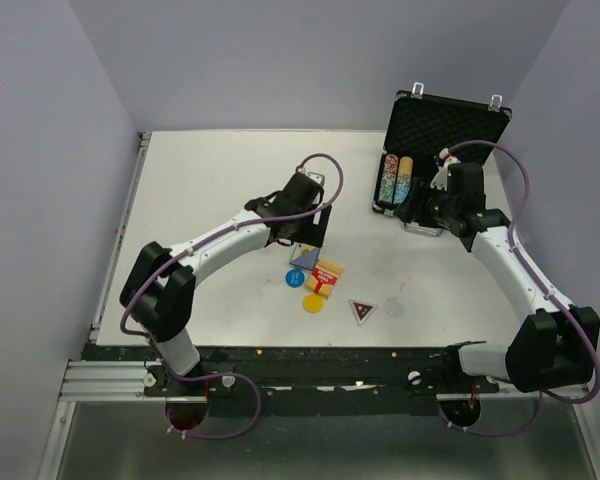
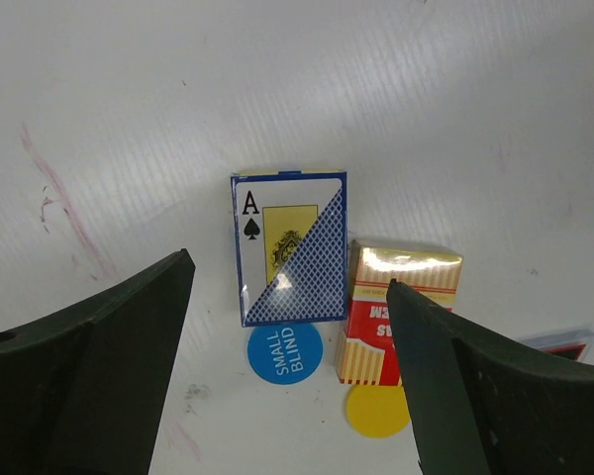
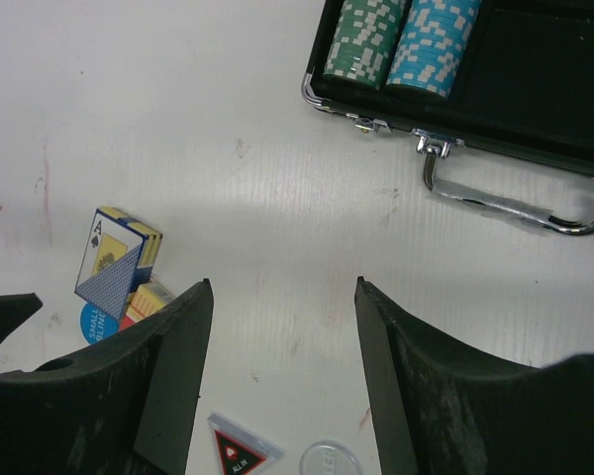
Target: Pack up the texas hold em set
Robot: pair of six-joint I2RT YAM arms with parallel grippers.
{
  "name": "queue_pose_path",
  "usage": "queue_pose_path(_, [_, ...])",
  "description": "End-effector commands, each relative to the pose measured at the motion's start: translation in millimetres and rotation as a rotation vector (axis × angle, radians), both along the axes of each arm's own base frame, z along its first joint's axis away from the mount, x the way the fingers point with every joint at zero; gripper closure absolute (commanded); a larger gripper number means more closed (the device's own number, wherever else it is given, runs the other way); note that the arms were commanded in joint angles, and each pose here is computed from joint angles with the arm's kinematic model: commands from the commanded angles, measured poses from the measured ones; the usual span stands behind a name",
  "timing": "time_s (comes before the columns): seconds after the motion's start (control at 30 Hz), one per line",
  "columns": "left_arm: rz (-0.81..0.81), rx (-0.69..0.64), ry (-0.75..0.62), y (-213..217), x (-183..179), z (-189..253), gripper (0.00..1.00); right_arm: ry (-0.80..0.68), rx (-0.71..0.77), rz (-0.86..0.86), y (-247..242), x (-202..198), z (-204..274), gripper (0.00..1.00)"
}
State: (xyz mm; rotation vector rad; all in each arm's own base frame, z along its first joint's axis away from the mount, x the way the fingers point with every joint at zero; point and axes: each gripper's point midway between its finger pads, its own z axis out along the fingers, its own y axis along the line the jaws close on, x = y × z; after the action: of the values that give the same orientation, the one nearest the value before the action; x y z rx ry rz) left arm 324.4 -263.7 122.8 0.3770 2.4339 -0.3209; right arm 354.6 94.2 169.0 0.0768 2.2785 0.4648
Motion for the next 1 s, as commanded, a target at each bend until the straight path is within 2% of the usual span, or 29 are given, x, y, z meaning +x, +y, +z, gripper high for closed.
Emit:
queue_pose_path(0.0, [0.063,0.115,0.04,6,8,-16,0.08,-0.058,0.003,0.02,1,-2,12,0.32])
queue_pose_path(0.67, [0.002,0.184,0.16,-13,-1,-69,0.07,-0.05,0.021,0.03,4,-6,8,0.32])
queue_pose_path(0.97, [-0.028,0.202,0.169,-20,-3,-79,0.1,-0.038,0.027,0.035,6,-6,3,0.32])
